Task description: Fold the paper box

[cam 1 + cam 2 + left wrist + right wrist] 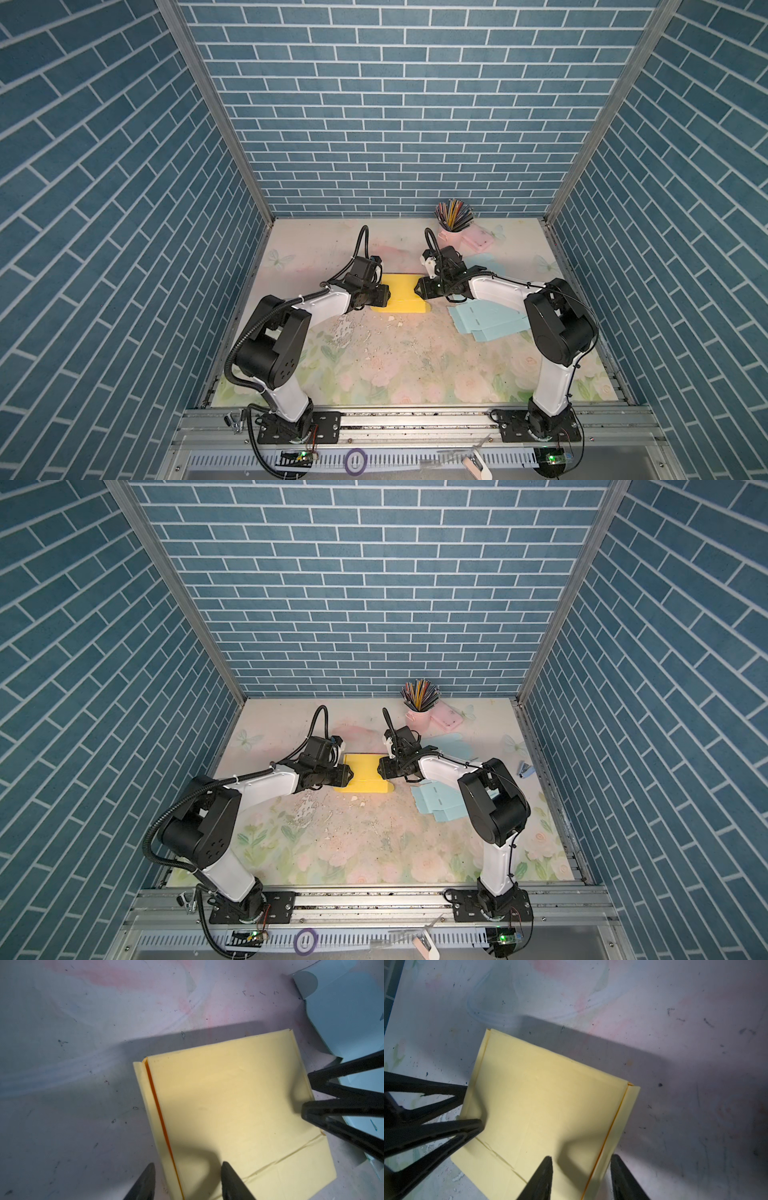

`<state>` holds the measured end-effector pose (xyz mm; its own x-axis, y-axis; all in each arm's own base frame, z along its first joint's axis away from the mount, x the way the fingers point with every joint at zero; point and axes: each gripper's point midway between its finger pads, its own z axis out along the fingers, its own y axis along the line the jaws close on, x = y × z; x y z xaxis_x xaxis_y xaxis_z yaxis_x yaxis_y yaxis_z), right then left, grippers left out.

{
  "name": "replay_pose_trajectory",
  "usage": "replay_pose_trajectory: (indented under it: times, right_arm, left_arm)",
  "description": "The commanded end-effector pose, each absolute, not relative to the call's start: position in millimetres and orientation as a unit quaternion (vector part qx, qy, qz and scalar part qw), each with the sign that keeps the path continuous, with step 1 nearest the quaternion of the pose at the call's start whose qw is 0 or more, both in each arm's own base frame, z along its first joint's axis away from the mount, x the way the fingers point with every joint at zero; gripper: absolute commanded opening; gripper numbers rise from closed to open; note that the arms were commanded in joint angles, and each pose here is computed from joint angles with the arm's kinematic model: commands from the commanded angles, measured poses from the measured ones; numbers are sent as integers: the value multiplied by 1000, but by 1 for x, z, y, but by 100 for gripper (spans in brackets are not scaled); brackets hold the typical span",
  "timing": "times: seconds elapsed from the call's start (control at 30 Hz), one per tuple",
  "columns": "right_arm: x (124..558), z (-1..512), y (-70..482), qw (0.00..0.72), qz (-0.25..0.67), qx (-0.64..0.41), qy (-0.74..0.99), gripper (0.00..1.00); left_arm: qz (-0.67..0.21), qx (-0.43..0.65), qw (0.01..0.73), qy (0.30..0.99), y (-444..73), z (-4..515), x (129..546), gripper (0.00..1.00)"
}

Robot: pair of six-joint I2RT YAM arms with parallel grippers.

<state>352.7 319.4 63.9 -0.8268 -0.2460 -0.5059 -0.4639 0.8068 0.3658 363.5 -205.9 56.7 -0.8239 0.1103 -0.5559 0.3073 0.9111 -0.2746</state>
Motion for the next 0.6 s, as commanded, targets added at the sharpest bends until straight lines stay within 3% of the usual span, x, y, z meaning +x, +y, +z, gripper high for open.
replay_pose_trajectory:
  times: [0.0,0.2,0.57]
  right_arm:
    - [332,41,320,183,239,-192,934,47]
    - [331,34,318,180,220,-198,938,46]
    - [306,51,322,187,214,-204,937,46]
  left_arm:
    - [-145,106,280,943,-187,62,356,59]
    - [-130,116,281,944,-180,70,350,62]
    - [-156,103,264,946,-182,44,357,53]
